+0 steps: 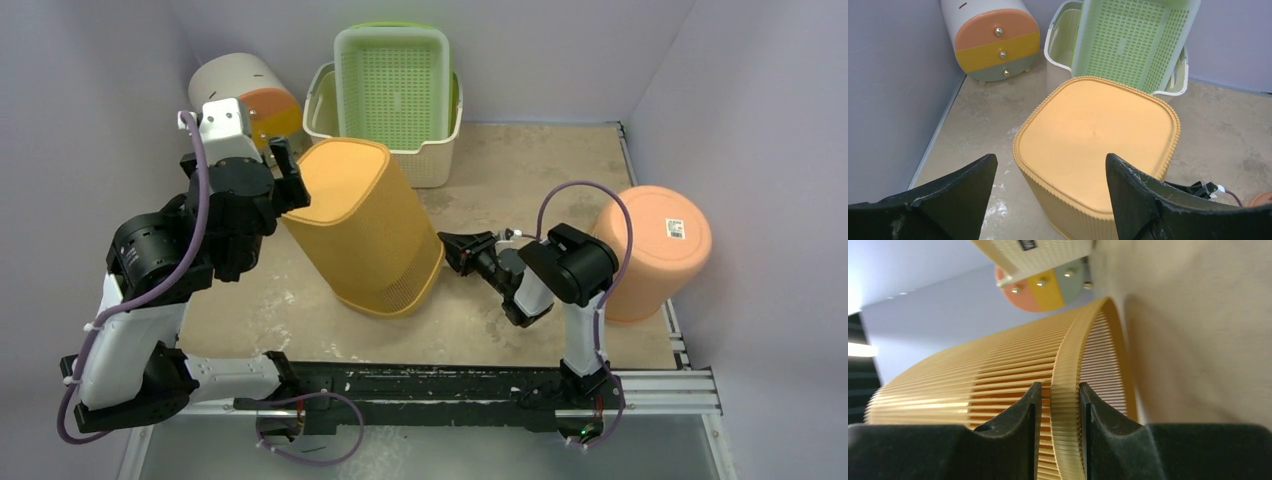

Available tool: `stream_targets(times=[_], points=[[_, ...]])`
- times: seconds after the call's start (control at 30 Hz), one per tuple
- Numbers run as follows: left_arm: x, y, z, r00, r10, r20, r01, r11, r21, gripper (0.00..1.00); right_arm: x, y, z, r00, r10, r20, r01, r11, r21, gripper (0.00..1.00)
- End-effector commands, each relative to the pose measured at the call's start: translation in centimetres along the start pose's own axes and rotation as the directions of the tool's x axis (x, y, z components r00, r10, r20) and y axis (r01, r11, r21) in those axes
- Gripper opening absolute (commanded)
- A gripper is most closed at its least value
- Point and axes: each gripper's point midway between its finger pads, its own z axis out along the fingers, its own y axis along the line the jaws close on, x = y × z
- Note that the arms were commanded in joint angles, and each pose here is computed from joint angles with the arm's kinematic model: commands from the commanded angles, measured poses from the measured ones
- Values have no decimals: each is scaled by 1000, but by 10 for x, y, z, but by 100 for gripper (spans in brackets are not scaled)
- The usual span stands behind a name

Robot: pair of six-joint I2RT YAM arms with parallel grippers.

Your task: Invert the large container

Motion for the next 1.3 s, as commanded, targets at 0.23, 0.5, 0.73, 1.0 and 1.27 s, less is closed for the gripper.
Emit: stream_targets(times=[0.23, 0.5, 0.73, 1.0, 1.27], points=[[17, -6, 3, 999, -29, -26, 29, 999, 30, 77, 34, 44, 9, 952, -281, -123, 250, 943, -222, 38], [38, -10, 7, 997, -45, -55, 47, 998, 41, 77, 27, 30, 43, 895, -425, -135, 421, 905, -59, 41], [48, -22, 13, 996, -53, -75, 57, 997, 57, 77, -2, 21, 53, 827, -554, -95, 562, 812, 157, 43], [50, -25, 17, 996, -56, -72, 59, 998, 33, 77, -38, 51, 49, 691, -721, -45, 680, 627, 381, 49], [71, 15, 23, 991, -135, 14, 136, 982, -129, 82, -62, 145, 40, 366, -928, -68, 815, 285, 504, 75]])
